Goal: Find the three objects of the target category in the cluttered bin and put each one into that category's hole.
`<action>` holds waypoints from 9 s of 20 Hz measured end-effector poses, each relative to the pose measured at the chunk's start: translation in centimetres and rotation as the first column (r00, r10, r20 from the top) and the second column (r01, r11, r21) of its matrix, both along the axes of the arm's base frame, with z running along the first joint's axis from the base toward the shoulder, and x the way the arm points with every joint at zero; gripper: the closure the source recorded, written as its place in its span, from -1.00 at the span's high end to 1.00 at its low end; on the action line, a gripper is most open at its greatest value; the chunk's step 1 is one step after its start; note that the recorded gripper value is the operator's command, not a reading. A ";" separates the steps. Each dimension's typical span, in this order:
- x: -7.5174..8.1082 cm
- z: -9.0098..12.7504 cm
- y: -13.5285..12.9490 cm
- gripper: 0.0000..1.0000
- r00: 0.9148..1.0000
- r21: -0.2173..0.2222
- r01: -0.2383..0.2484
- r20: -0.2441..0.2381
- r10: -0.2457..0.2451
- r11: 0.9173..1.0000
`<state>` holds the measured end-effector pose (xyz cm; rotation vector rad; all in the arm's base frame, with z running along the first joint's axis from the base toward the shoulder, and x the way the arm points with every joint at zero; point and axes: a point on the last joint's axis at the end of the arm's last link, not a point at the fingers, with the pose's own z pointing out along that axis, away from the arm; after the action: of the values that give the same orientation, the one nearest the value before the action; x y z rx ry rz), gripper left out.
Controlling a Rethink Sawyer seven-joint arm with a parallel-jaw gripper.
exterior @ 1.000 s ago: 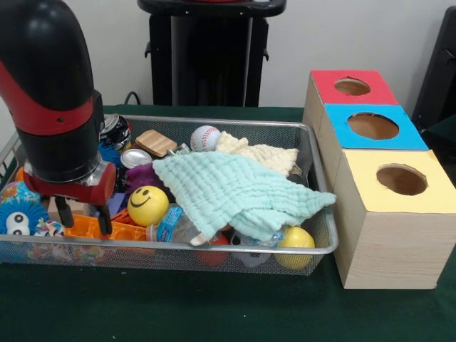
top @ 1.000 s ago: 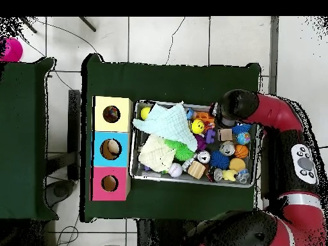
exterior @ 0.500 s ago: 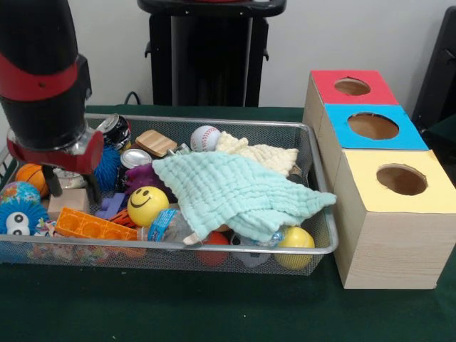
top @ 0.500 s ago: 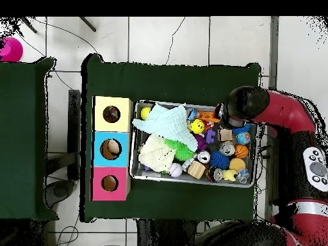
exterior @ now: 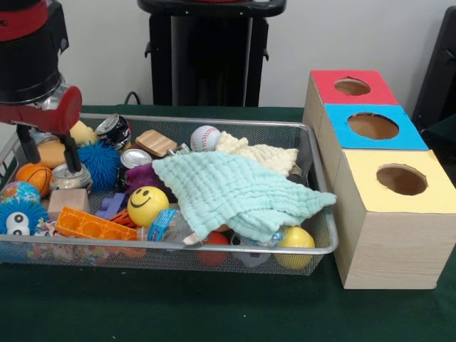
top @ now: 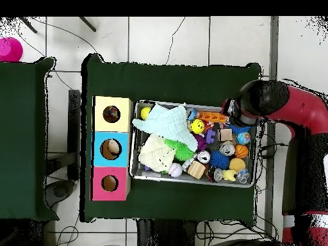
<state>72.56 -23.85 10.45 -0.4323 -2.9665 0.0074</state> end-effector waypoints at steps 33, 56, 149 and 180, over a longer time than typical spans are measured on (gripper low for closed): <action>0.2 -6.4 0.9 1.00 0.996 -0.026 -0.051 0.073 0.053 0.998; 2.4 -7.0 -1.7 1.00 0.992 -0.064 -0.021 0.119 0.029 0.998; -0.7 -11.3 0.0 1.00 0.997 -0.019 -0.041 0.064 0.042 0.999; -1.9 -11.4 0.6 -1.00 0.998 -0.016 -0.062 0.024 0.062 0.998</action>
<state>70.70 -23.21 -1.00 -0.3443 -3.0045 0.0323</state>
